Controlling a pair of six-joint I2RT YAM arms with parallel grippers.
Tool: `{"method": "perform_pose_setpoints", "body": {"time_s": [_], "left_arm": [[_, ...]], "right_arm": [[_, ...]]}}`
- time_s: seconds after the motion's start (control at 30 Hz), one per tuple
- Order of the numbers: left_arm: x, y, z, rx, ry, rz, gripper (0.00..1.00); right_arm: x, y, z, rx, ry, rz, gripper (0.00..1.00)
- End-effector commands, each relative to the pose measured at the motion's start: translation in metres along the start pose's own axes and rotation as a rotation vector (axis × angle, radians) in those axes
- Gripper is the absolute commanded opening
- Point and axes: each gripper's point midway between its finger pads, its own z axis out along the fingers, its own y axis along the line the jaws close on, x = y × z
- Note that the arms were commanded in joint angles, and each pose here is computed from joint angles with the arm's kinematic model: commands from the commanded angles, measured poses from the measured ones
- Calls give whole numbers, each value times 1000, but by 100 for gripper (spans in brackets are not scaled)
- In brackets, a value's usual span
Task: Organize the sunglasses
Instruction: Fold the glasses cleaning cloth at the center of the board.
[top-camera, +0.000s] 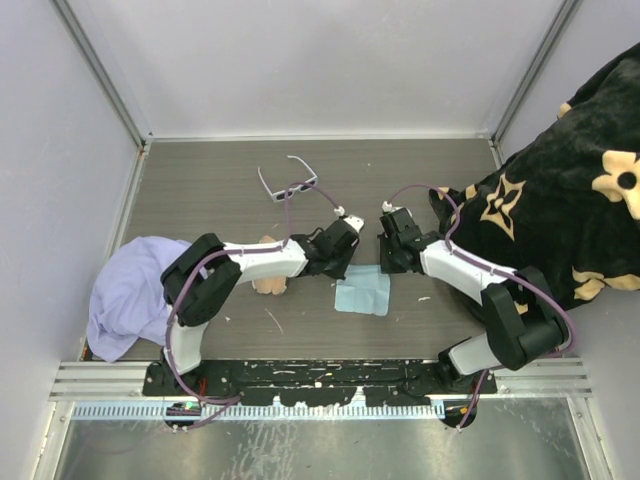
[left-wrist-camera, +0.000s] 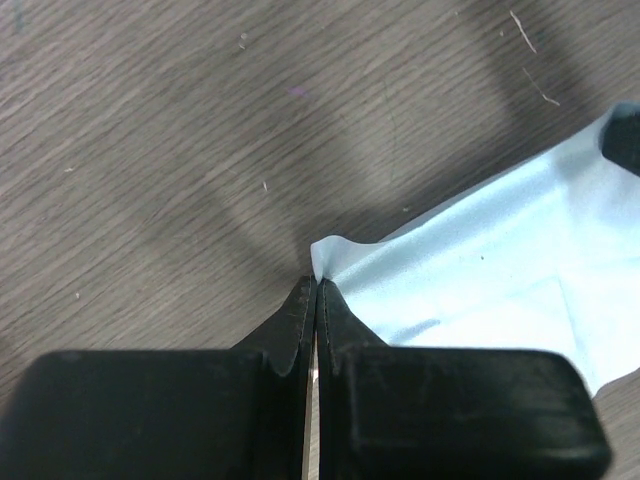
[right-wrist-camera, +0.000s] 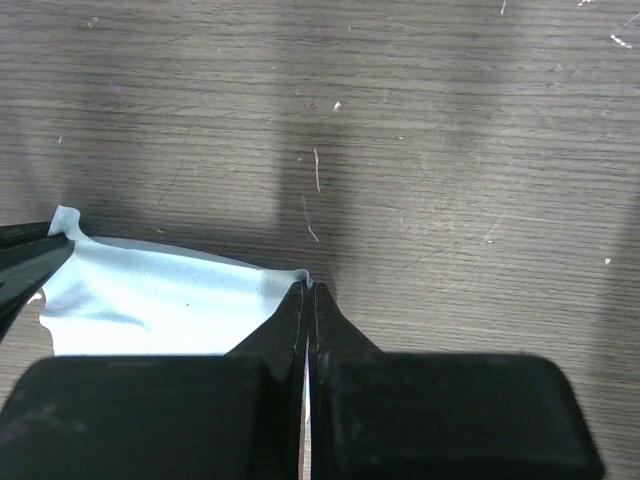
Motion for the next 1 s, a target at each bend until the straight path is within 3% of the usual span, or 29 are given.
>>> {"method": "perform_pose_setpoints", "body": {"time_s": [0.0,0.2,0.6,0.97], "left_arm": [[-19,-7,-19,73,-68,39,0],[-19,-17,-29,144,-86,55,0],[-23,-21,-47,194,-131,68,0],[-33,-26,-56,233,-180,152,0]], "right_arm": [[-21,6,-15,-38,-75,-20,0],[-17,20,-26,-122,-77,-4,0],[11,8,-31,-85,-18,3,0],[-4,9,-40,-81,-72,10,0]]}}
